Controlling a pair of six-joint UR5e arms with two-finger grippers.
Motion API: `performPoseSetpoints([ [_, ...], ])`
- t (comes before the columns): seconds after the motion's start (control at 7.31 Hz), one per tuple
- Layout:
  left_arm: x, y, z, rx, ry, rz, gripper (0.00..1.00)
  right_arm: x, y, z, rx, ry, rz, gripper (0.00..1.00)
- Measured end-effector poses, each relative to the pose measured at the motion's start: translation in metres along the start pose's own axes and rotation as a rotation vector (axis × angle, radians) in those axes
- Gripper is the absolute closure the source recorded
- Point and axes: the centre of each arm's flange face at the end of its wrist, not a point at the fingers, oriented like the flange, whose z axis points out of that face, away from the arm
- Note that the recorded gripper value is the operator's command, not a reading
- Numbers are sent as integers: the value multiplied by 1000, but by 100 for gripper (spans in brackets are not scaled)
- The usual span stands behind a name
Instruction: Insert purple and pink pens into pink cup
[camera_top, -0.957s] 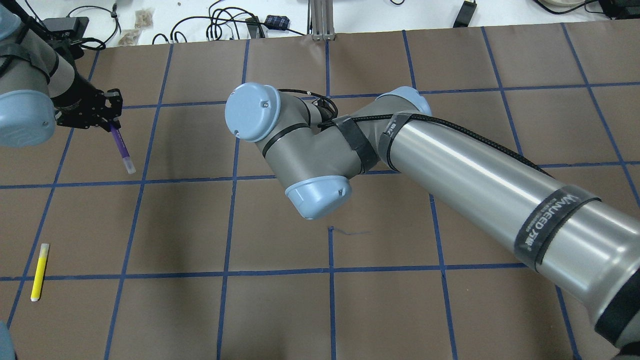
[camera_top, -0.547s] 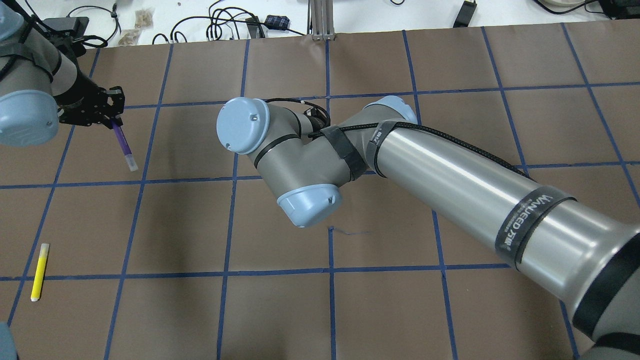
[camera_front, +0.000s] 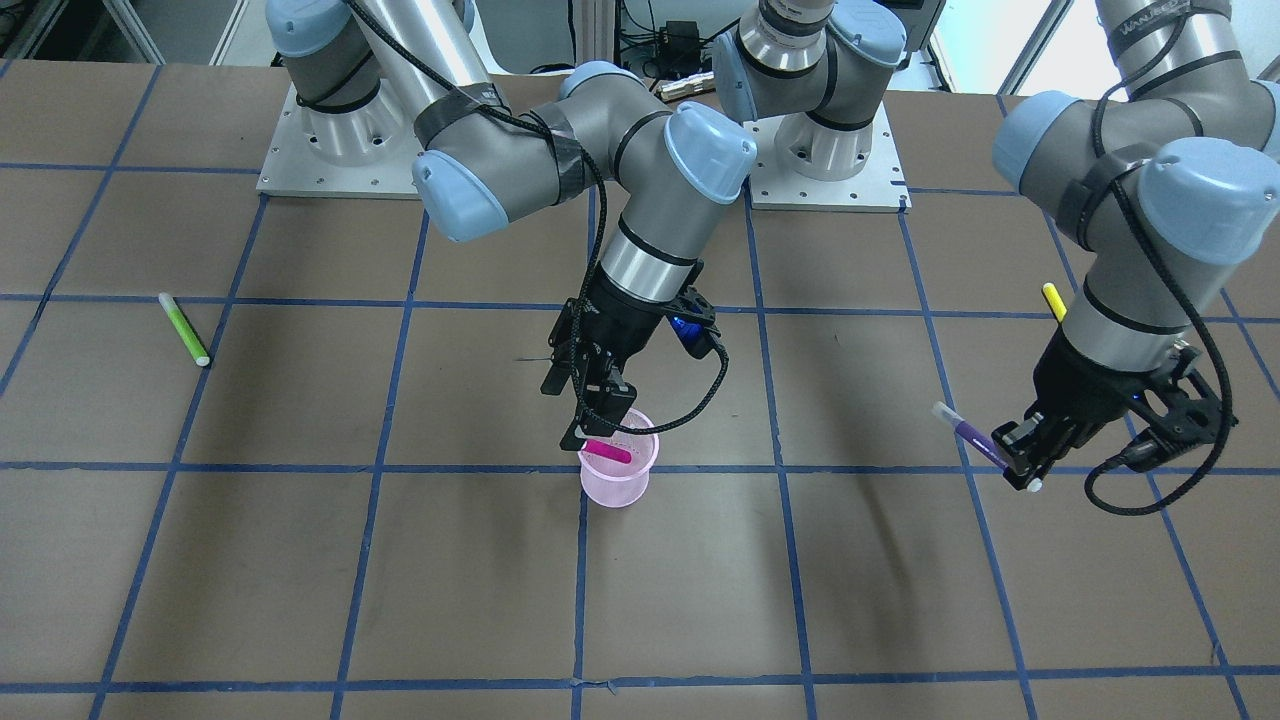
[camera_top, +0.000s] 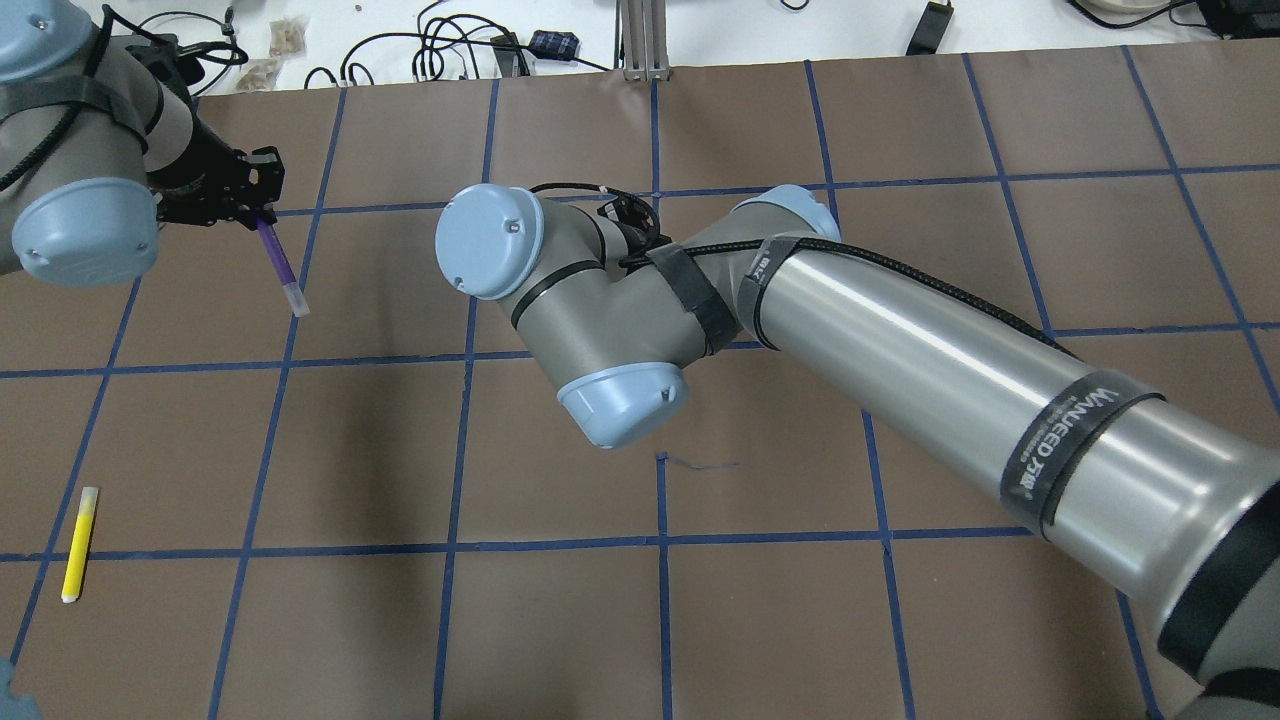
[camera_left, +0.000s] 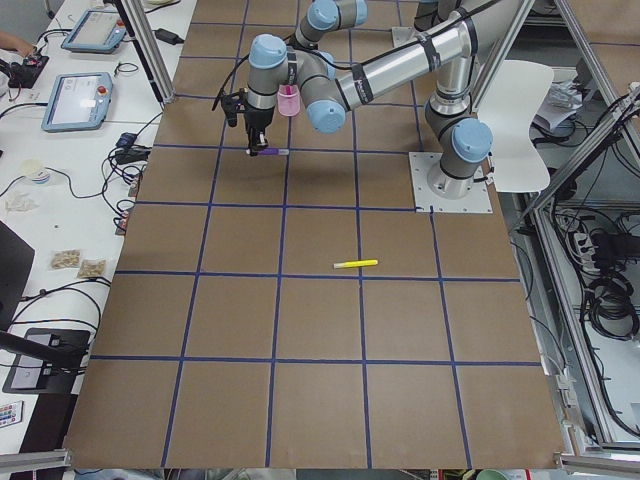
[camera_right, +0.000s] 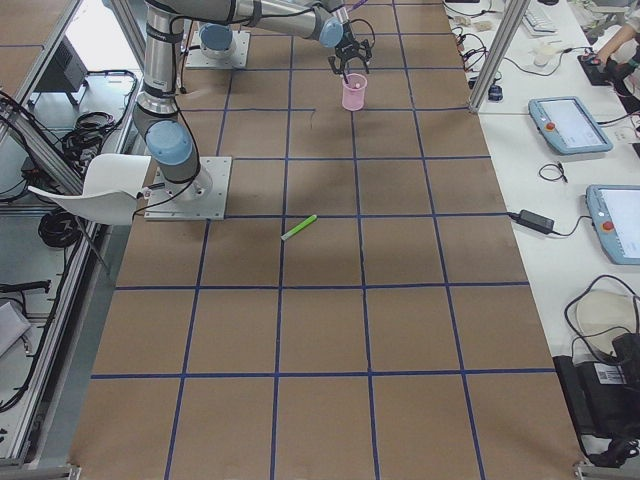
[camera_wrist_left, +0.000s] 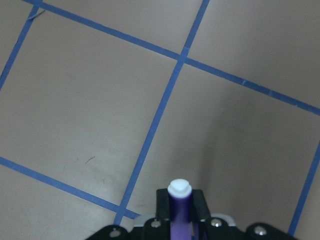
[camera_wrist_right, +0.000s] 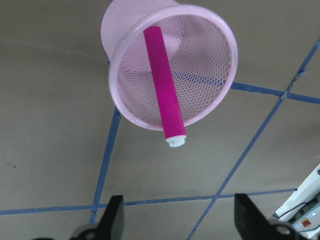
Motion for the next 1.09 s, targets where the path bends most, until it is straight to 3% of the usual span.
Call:
performPoseSetpoints([
  [0.27, 42, 13, -8, 43, 31, -26, 100, 19, 61, -13, 52, 7, 111, 4],
  [0.41, 67, 20, -11, 73, 54, -38, 100, 28, 107, -15, 111, -12, 191, 4],
  [0.55, 91, 29, -14, 98, 78, -48, 100, 31, 153, -14, 173, -50, 264, 6],
  [0.68, 116, 42, -19, 114, 105, -64, 100, 28, 195, -14, 222, -103, 323, 15],
  [0.96, 163, 71, -25, 119, 142, -90, 100, 11, 269, -24, 259, -194, 471, 8],
  [1.09, 185, 88, -26, 129, 134, -84, 100, 4, 290, -27, 273, -240, 598, 3],
])
